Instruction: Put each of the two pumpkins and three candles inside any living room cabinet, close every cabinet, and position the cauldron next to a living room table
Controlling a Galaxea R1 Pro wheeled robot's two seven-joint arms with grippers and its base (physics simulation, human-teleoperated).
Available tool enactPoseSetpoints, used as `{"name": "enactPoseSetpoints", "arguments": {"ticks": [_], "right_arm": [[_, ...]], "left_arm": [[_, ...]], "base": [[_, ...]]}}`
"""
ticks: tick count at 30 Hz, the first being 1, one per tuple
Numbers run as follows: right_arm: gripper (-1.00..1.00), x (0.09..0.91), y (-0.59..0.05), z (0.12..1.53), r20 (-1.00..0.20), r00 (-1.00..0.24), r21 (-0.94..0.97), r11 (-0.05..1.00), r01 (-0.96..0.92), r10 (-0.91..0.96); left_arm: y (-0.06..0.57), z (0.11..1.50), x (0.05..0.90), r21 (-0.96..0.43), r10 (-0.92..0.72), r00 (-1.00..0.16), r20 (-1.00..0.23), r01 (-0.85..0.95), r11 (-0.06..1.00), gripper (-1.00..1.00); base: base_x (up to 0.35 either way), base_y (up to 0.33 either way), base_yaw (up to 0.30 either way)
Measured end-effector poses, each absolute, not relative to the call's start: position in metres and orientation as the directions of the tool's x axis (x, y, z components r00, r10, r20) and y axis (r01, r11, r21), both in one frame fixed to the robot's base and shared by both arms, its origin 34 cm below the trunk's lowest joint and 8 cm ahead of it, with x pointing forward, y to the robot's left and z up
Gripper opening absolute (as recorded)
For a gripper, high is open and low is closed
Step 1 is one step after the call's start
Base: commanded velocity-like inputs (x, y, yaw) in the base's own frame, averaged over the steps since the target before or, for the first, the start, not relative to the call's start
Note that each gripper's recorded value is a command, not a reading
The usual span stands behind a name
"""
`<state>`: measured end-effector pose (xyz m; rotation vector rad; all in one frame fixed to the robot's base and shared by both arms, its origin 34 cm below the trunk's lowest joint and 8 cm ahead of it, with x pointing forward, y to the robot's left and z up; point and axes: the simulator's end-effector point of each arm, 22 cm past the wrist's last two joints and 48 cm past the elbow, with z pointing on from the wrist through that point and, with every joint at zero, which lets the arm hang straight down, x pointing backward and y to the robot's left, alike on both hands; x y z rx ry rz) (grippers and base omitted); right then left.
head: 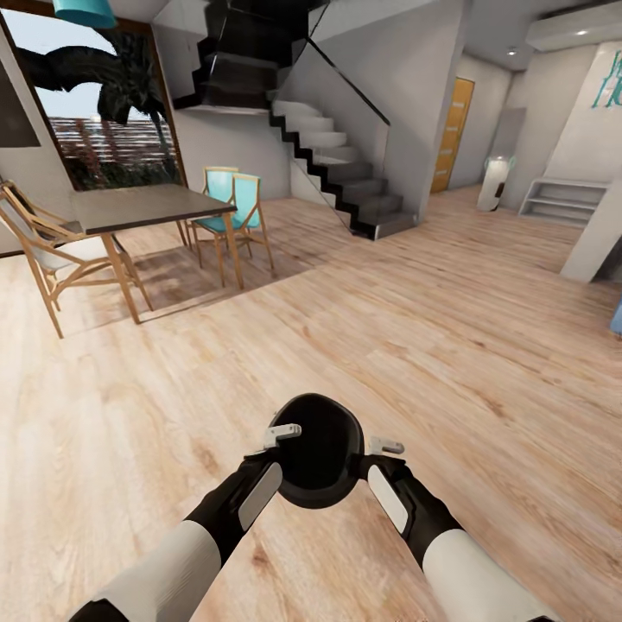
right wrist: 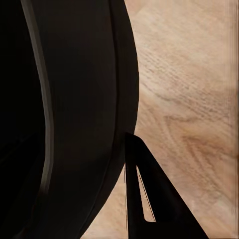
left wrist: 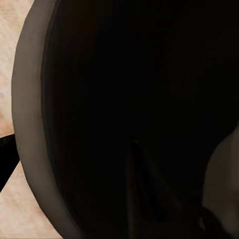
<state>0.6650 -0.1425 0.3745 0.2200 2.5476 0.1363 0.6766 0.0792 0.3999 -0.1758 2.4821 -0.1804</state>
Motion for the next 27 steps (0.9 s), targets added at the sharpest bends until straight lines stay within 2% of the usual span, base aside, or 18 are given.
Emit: {"name": "enactPoseSetpoints", "arguments": {"ticks": [7, 27], "right_arm": [[-1.00, 0.6640, -0.1424, 0.3704, -0.532, -0.826, 0.144, 0.981, 0.129, 0.186], [-1.00, 0.6627, -0.1421, 0.3684, -0.527, -0.828, 0.146, 0.981, 0.131, 0.189]], "left_arm": [[0.0791, 0.3954, 0.6754, -0.171, -0.169, -0.794, -0.585, -0.083, 0.982, -1.00], [0.0793, 0.3942, 0.6749, -0.170, -0.169, -0.795, -0.582, -0.084, 0.982, -1.00]], "base": [[-0.040, 0.000, -0.211], [-0.214, 0.000, -0.275]]}}
